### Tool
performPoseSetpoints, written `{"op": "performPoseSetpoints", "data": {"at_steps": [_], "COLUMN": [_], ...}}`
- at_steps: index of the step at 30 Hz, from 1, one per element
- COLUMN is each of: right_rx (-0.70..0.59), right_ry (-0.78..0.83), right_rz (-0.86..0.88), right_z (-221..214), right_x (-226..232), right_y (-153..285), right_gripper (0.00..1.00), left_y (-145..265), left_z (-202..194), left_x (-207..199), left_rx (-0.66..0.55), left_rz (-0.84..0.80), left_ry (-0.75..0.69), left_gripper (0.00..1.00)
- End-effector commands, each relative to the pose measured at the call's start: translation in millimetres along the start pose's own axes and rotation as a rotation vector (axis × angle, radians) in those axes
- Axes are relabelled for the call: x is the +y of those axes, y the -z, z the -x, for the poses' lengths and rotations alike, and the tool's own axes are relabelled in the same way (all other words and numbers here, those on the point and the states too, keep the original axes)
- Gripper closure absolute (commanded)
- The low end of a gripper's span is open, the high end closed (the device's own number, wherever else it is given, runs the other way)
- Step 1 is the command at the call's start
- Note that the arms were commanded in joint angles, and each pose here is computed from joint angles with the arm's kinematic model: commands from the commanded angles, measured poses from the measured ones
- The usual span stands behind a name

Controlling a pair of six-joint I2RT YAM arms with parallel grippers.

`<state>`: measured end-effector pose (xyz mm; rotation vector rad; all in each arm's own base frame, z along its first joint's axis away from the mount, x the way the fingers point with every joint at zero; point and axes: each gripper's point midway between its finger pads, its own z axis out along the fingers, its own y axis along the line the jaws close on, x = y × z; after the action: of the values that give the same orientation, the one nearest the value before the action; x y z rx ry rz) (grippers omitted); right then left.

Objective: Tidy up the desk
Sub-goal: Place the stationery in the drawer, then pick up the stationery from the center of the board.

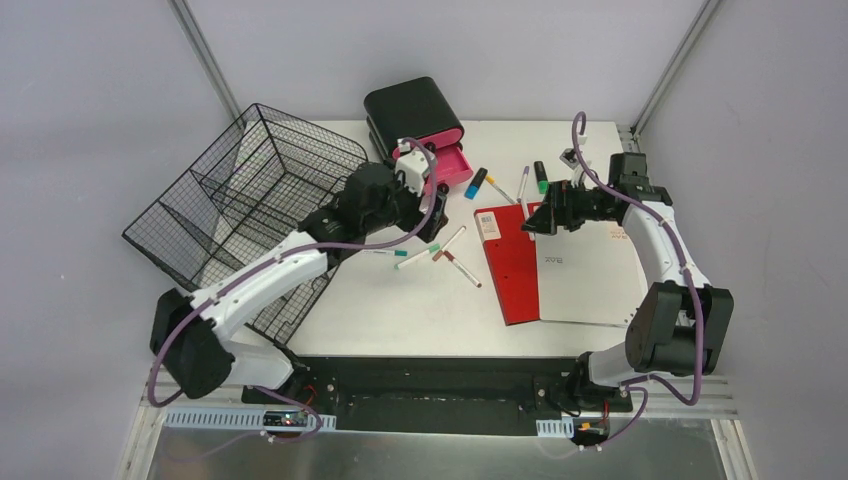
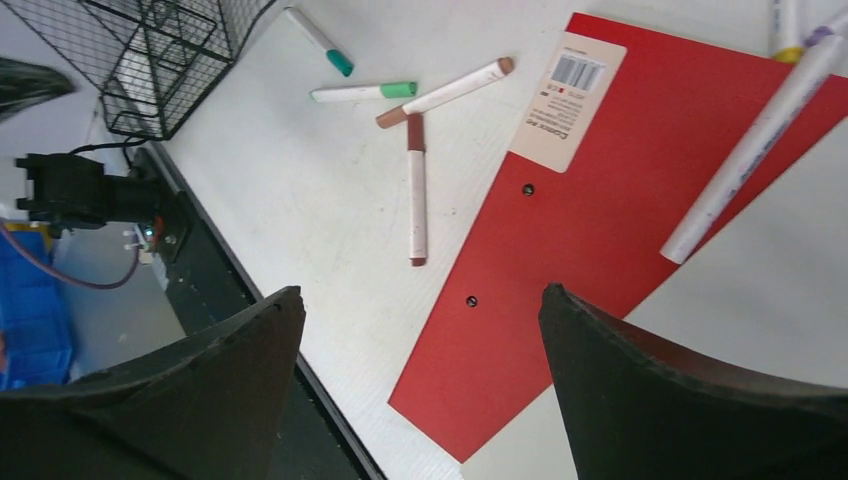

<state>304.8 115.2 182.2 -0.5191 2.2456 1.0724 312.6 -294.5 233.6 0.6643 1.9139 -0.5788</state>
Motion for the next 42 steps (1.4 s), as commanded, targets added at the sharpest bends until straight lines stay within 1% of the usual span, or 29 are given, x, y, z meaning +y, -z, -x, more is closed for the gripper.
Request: {"op": "performPoseSetpoints", "data": {"at_steps": [1,5,8,11,14,19,21,24,28,33,37,40,42], "right_rx": [-0.02,-0.01,-0.014,-0.009,-0.012,0.02,0.049,0.069,0.138,0.2,0.215,0.231,0.233], "right_ry": [0.136,0.125,0.076,0.062,0.054,-0.026,-0.035,-0.041,-0.024,0.006,0.042,0.064,0.066], "right_rz": [-0.125,-0.196,-0.285,-0.379,-0.459,-0.573,-0.59,-0.611,-0.611,-0.664,-0.726,-0.768,-0.789], "right_z": [17.9,22.9,35.0,47.9,61.2,77.1,79.8,85.1,83.9,87.8,93.5,96.1,98.4], "right_x": [-12.1,-29.3,-48.6,-71.4,-97.6,-139.9,-152.9,-170.7,-192.0,-212.4,-226.4,-235.2,-240.3], "right_y": [15.7,15.8,16.8,19.7,18.5,10.9,5.5,-3.3,-21.0,-37.9,-48.6,-55.1,-56.5], "right_gripper": [0.09,0.09,0.08,0.06,0.03,0.01,0.01,0.01,0.01,0.08,0.24,0.33,0.37], "left_y": [45.1,66.7,73.7,74.6,72.9,72.2,75.3,78.4,80.0,79.1,81.1,81.6,81.5], "left_z": [11.2,12.1,14.8,13.7,5.8,-13.7,-16.0,-14.4,-14.6,-13.3,-11.7,-11.9,-12.0], "left_x": [-1.4,15.2,15.2,19.6,29.8,39.2,45.8,47.9,48.5,43.1,43.2,43.1,42.9], "left_rx": [-0.03,-0.039,-0.028,-0.004,0.013,0.045,0.047,0.036,0.034,0.03,0.023,0.022,0.023], "left_rz": [0.006,0.069,0.05,0.052,0.088,0.118,0.154,0.165,0.168,0.139,0.141,0.141,0.14], "left_ry": [0.045,0.019,-0.005,-0.066,-0.088,-0.119,-0.131,-0.146,-0.15,-0.143,-0.145,-0.146,-0.145], "left_gripper": [0.01,0.01,0.01,0.01,0.01,0.01,0.01,0.01,0.01,0.01,0.01,0.01,0.01]}}
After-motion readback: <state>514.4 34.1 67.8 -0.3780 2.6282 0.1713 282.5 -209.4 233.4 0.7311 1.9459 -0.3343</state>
